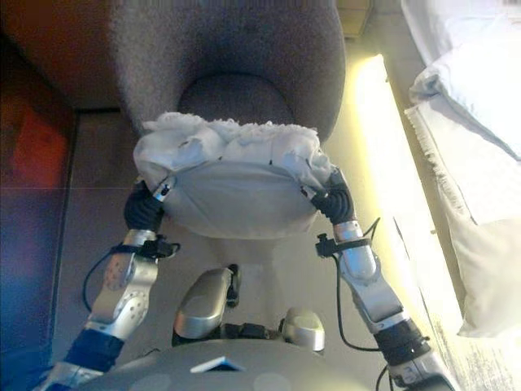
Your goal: Pick up the cushion and take it to the sofa
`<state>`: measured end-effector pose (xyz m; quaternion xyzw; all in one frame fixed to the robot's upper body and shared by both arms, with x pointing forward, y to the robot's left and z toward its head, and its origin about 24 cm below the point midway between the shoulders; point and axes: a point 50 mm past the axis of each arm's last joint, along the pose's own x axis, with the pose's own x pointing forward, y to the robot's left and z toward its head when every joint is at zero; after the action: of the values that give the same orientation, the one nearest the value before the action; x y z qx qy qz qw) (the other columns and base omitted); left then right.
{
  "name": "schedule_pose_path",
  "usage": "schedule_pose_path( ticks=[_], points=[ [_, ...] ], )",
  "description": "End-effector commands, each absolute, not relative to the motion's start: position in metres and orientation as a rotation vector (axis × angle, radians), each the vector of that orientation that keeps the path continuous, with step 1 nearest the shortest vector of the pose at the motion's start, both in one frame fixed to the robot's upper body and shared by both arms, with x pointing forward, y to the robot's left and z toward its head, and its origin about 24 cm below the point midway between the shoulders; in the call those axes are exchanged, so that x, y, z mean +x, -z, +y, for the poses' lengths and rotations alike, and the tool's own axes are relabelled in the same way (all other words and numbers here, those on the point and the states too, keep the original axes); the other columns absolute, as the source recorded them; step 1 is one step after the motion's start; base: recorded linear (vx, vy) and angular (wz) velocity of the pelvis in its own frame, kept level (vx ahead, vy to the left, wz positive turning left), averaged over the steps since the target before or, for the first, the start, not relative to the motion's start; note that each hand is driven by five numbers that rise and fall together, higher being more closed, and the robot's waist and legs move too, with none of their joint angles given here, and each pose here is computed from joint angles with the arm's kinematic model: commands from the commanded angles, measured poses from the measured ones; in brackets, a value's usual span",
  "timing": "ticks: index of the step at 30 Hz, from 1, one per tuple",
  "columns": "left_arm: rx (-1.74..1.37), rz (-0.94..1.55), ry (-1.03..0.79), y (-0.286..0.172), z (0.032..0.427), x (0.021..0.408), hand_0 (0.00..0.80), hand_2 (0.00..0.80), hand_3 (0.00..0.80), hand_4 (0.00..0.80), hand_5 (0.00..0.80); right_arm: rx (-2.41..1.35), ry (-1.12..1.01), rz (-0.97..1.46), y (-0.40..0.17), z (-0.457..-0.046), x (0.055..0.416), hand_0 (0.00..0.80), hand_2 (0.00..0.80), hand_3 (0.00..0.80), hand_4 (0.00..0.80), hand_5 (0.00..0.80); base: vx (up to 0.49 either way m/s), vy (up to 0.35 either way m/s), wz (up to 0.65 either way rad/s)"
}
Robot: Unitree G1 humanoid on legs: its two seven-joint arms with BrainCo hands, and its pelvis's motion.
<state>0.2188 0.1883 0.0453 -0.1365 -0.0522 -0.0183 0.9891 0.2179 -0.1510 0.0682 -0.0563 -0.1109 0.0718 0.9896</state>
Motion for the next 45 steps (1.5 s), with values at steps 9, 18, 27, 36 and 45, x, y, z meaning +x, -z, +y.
schedule_pose_path(
  ticks=[9, 18, 27, 36, 45],
  points=[
    [-0.296, -0.338, 0.182, -0.085, 0.169, 0.223, 0.800, 0.800, 0.800, 0.800, 0.800, -0.112, -0.086, -0.418, -0.096, -0.160, 0.219, 0.800, 0.800, 0.800, 0.800, 0.800, 0.386, -0.045, 0.41],
    [-0.325, -0.342, 0.232, -0.084, 0.161, 0.222, 0.800, 0.800, 0.800, 0.800, 0.800, -0.137, -0.073, -0.433, -0.103, -0.166, 0.228, 0.800, 0.800, 0.800, 0.800, 0.800, 0.523, -0.145, 0.68],
    [-0.383, -0.329, 0.170, -0.078, 0.166, 0.214, 0.800, 0.800, 0.800, 0.800, 0.800, -0.188, -0.136, -0.370, -0.097, -0.176, 0.225, 0.800, 0.800, 0.800, 0.800, 0.800, 0.380, -0.159, 0.10],
    [-0.411, -0.282, 0.156, -0.074, 0.167, 0.217, 0.800, 0.800, 0.800, 0.800, 0.800, -0.198, -0.133, -0.331, -0.095, -0.180, 0.222, 0.800, 0.800, 0.800, 0.800, 0.800, 0.363, 0.137, -0.02],
    [-0.373, -0.270, 0.144, -0.070, 0.173, 0.211, 0.800, 0.800, 0.800, 0.800, 0.800, -0.141, -0.115, -0.294, -0.090, -0.187, 0.209, 0.800, 0.800, 0.800, 0.800, 0.800, 0.324, 0.196, -0.21]
  ],
)
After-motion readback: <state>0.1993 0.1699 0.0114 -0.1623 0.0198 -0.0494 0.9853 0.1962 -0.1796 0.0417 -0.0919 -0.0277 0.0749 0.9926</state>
